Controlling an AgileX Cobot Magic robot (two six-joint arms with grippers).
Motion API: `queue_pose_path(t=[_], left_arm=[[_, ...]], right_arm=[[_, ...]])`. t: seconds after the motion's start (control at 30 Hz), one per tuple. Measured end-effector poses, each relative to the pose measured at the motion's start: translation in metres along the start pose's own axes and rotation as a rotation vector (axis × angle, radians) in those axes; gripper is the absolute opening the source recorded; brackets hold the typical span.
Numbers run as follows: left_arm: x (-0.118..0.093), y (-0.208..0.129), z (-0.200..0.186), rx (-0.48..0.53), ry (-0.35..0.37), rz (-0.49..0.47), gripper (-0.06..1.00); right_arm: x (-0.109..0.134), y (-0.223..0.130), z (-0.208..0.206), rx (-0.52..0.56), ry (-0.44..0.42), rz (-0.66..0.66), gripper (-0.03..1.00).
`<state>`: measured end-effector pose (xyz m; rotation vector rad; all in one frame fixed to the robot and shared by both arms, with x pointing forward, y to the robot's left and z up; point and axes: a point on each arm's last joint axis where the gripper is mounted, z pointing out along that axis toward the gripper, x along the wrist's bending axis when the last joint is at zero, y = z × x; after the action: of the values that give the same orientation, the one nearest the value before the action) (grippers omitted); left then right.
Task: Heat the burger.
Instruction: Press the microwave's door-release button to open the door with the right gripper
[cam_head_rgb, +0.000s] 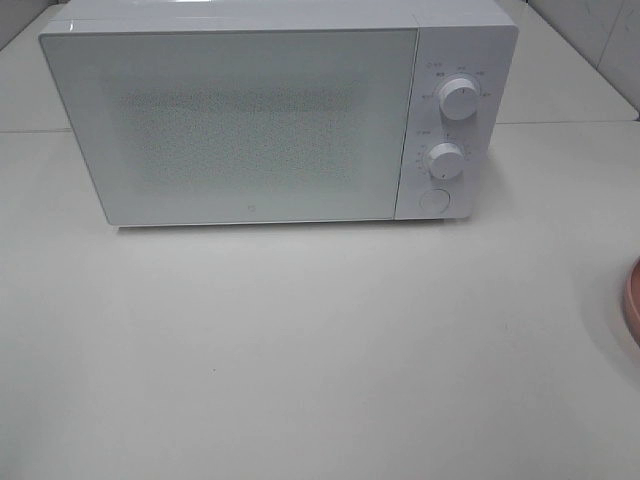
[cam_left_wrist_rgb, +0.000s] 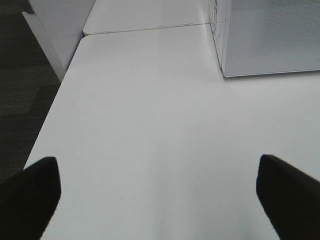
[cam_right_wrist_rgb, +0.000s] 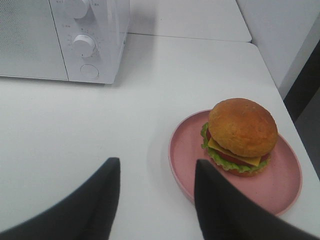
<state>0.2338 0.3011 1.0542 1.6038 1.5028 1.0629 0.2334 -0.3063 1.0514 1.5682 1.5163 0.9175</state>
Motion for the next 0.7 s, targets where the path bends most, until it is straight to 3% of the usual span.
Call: queue_pose_path(t=[0.5, 0.63, 0.7], left_arm=[[0.000, 0.000, 0.000, 0.000, 0.000, 0.000, 0.99], [0.000, 0.000, 0.000, 0.000, 0.000, 0.000, 0.99], [0.000, 0.000, 0.000, 0.000, 0.000, 0.000, 0.99]], right_arm=[[0.000, 0.000, 0.000, -0.002, 0.000, 0.000, 0.49], [0.000, 0.004, -0.001, -0.032, 0.002, 0.000, 0.49], [0.002, 0.025, 0.004, -0.107, 0.011, -0.006, 0.49]])
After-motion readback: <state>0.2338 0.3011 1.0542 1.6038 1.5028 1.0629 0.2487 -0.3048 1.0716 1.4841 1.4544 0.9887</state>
